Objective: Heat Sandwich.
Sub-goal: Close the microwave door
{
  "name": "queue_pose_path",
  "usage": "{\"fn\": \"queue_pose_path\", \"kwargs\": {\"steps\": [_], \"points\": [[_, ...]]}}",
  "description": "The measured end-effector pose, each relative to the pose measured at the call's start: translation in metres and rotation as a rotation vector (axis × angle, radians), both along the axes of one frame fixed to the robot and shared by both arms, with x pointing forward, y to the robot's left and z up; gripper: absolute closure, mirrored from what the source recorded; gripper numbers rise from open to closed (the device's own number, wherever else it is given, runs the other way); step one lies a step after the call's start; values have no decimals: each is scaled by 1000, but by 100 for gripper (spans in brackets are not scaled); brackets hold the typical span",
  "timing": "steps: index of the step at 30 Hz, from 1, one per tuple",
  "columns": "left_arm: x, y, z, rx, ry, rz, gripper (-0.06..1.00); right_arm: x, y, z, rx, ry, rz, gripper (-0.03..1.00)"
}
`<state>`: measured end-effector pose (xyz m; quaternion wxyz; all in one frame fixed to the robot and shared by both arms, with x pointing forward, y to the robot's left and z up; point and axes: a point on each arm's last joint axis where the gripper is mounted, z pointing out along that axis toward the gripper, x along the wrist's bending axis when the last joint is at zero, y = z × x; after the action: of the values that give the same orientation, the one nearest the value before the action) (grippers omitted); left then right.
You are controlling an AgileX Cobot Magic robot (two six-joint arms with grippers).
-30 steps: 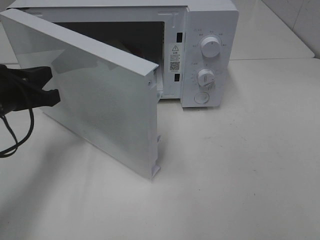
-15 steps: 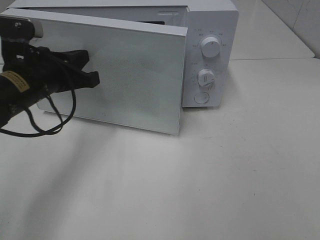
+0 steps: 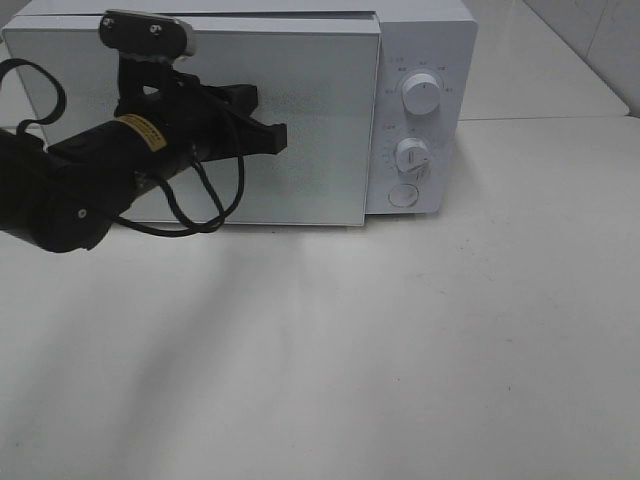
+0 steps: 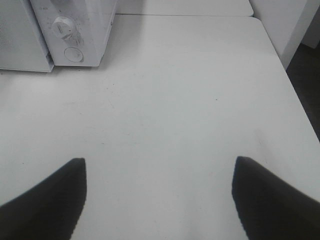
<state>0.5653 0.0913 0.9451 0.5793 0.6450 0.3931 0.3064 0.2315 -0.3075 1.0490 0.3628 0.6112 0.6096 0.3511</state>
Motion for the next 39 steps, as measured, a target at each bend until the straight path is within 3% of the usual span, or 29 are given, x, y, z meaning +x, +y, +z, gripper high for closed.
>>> {"fn": "queue_pose_path", "kwargs": {"steps": [11, 17, 22, 32, 39], "points": [[18, -36, 0, 18, 18, -50, 94, 0, 0, 0, 0, 0, 0, 21], [25, -49, -1, 95, 23, -72, 94, 0, 0, 0, 1, 0, 1, 21], [24, -51, 1, 106, 48, -72, 94, 0, 0, 0, 1, 0, 1, 21], [5, -39, 4, 60, 123, -13, 94, 0, 0, 0, 1, 0, 1, 21], [-27, -31, 13, 131, 252, -65, 94, 0, 0, 0, 1, 0, 1, 21]]}}
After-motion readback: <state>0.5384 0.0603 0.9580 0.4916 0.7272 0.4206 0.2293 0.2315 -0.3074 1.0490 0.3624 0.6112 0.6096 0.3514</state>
